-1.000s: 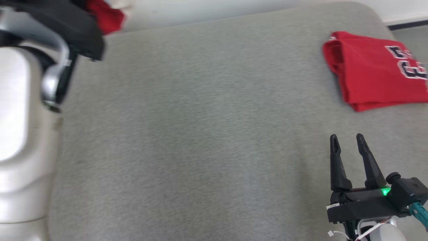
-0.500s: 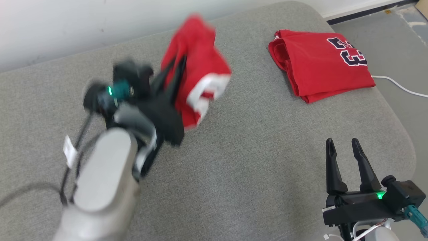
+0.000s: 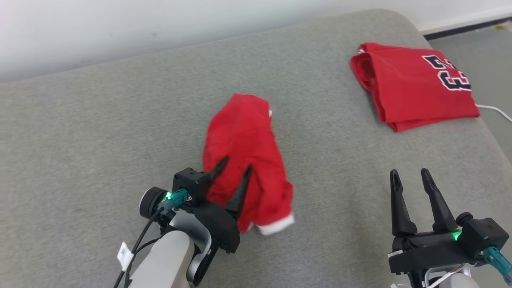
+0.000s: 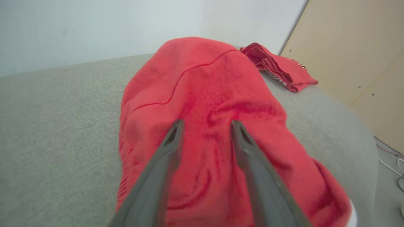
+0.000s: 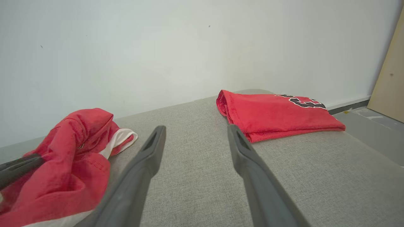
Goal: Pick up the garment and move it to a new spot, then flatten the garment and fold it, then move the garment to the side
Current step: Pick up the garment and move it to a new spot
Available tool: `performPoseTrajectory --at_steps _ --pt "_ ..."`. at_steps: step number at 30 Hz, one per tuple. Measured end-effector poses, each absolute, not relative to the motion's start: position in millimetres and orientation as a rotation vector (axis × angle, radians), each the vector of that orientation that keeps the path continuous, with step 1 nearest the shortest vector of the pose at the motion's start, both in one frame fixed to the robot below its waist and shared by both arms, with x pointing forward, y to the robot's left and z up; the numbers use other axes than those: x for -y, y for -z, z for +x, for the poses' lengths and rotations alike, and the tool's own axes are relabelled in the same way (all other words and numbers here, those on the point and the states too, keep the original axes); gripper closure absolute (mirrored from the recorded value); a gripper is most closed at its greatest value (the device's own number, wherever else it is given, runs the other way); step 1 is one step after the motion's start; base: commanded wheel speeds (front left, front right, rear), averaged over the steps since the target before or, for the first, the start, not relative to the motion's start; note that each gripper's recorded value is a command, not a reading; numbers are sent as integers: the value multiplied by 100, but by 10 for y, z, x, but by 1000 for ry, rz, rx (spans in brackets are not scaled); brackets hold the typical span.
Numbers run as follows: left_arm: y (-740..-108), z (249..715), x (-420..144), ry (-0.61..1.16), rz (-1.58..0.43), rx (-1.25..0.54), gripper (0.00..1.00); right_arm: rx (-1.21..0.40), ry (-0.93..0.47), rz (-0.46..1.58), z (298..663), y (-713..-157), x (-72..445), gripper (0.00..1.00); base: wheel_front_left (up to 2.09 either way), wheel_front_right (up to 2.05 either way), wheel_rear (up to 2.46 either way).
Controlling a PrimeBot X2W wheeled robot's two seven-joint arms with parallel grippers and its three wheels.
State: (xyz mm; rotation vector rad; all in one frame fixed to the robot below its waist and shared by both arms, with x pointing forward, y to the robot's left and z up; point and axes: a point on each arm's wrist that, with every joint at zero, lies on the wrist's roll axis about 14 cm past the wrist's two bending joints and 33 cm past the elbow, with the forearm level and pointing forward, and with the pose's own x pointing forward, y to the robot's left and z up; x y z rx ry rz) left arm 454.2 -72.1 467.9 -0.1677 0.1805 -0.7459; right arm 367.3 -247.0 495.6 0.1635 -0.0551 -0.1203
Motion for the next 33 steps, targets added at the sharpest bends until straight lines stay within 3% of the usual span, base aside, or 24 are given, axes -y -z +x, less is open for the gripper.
performPoseTrajectory --at_steps 6,14,20,33 --pt "-5010 4659 447 653 -197 -31 0 58 58 160 3742 -4969 2306 0 0 0 0" --pt "-5399 4722 -447 427 -136 125 0 82 -38 170 3801 -5054 2013 0 0 0 0" --pt "-5550 4444 -1290 209 -112 197 0 111 -109 177 3832 -5158 1781 0 0 0 0" --pt "-5564 3796 -1900 33 -96 228 0 154 -191 184 3816 -5326 1517 0 0 0 0"
